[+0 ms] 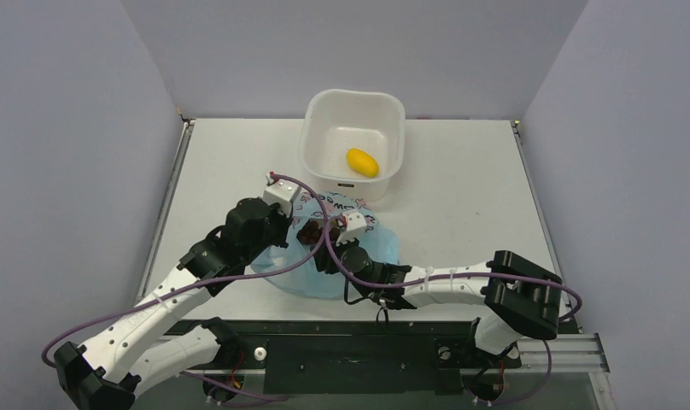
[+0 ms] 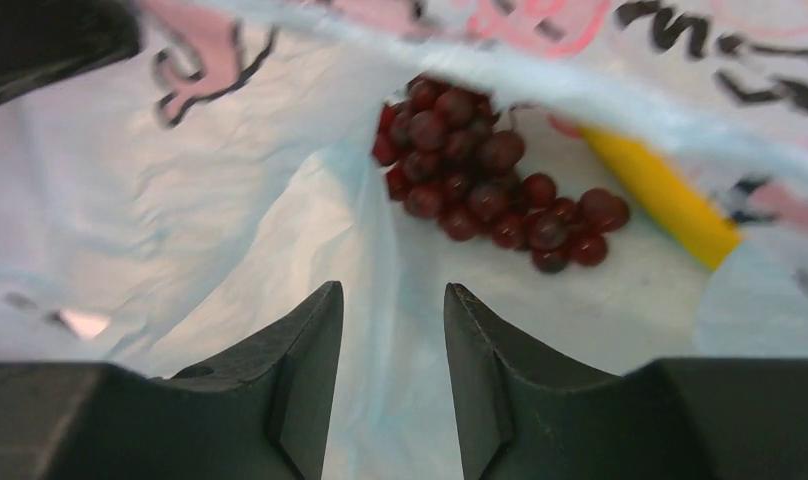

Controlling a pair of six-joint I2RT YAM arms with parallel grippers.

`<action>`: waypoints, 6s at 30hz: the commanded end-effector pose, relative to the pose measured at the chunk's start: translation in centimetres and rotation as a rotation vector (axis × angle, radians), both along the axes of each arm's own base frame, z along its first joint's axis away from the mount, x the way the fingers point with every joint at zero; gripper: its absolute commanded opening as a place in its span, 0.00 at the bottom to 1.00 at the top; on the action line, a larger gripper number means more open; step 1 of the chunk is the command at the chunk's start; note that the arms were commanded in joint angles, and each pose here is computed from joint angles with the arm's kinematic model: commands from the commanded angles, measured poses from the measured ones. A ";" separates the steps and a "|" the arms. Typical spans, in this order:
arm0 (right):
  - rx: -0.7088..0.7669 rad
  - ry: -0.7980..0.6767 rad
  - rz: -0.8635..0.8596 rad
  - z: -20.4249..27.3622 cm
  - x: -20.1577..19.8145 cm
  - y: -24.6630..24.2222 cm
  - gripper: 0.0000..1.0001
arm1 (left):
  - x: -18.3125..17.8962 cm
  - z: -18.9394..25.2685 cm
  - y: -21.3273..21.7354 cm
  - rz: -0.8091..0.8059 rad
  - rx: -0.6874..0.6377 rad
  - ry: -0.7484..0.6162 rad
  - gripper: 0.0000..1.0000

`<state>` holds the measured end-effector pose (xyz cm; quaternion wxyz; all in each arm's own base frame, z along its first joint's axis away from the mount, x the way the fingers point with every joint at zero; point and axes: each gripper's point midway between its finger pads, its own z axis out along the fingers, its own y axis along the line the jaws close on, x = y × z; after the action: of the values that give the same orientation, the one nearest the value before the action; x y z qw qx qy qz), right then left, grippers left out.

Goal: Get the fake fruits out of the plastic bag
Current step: Take out the fake fruit from the plastic bag, then place the fake fruit in the bin, then take out the fake fruit from the plastic bag.

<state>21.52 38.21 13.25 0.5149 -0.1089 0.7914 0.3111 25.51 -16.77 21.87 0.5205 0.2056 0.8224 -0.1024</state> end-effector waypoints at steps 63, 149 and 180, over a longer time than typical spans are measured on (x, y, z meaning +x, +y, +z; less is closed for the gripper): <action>-0.023 0.041 -0.134 -0.5 6.1 0.2 0.00 | 0.2 -0.6 0.1 -0.006 -0.044 -0.144 0.00; -0.204 0.060 -0.420 4.6 35.3 -8.5 0.06 | -0.7 -1.4 -1.4 -0.082 0.044 -0.164 0.00; -0.267 -0.112 -0.319 19.5 15.8 -13.0 0.48 | -0.9 -3.5 -1.9 -0.101 0.120 -0.118 0.00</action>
<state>42.32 26.46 31.98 0.5643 -0.0547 0.8166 0.1082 24.33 -18.33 17.57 0.5360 0.2849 0.7919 -0.0670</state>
